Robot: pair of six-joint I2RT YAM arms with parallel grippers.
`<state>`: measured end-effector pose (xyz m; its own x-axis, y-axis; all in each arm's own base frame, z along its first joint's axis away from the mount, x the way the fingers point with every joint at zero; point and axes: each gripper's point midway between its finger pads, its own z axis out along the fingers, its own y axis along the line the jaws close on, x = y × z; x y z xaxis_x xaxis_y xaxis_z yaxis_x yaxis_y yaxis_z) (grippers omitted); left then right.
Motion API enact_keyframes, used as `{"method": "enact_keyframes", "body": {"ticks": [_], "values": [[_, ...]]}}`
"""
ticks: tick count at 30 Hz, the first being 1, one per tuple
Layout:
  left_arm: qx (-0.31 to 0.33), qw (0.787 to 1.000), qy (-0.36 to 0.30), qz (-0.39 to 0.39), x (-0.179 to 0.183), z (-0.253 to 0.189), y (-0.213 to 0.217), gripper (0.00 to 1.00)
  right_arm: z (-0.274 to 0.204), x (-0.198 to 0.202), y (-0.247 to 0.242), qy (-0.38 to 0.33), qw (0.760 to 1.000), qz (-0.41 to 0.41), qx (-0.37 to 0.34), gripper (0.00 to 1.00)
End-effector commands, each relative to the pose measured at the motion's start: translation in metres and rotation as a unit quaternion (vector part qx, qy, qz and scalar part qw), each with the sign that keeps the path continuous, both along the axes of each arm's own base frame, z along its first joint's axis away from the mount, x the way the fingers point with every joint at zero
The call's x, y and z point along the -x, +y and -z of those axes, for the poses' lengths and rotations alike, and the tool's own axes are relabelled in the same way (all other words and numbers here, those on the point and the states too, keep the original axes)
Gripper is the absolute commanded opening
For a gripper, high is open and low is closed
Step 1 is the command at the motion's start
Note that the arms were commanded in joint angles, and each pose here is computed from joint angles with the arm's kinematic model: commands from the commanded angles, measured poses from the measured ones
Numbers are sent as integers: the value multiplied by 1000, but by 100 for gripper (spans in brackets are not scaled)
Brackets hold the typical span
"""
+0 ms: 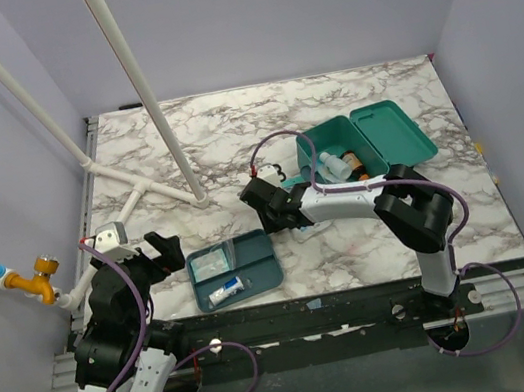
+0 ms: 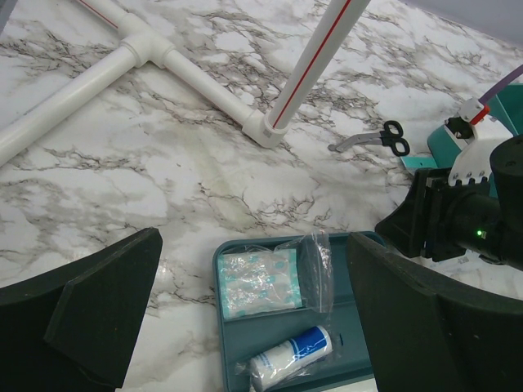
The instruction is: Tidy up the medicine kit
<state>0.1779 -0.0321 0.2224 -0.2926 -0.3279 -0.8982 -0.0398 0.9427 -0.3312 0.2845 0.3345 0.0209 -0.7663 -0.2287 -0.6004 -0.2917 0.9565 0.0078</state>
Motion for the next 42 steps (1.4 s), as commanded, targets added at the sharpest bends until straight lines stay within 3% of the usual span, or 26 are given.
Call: {"method": "enact_keyframes", "body": {"ticks": [1, 14, 20, 30, 42], "values": [[-2, 1000, -3, 6, 0, 0, -1, 98, 16, 16, -16, 34, 999, 0, 29, 40], [-2, 1000, -1, 3, 1, 0, 0, 99, 8, 7, -12, 16, 999, -7, 32, 18], [-1, 1000, -3, 3, 1, 0, 0, 99, -25, 1, -13, -17, 1000, -9, 19, 16], [-2, 1000, -2, 5, 0, 0, -1, 98, -75, 24, 4, -48, 997, -51, -16, 15], [-2, 1000, -1, 4, 0, 0, -1, 99, -57, 70, 58, -14, 994, -99, -50, 15]]}}
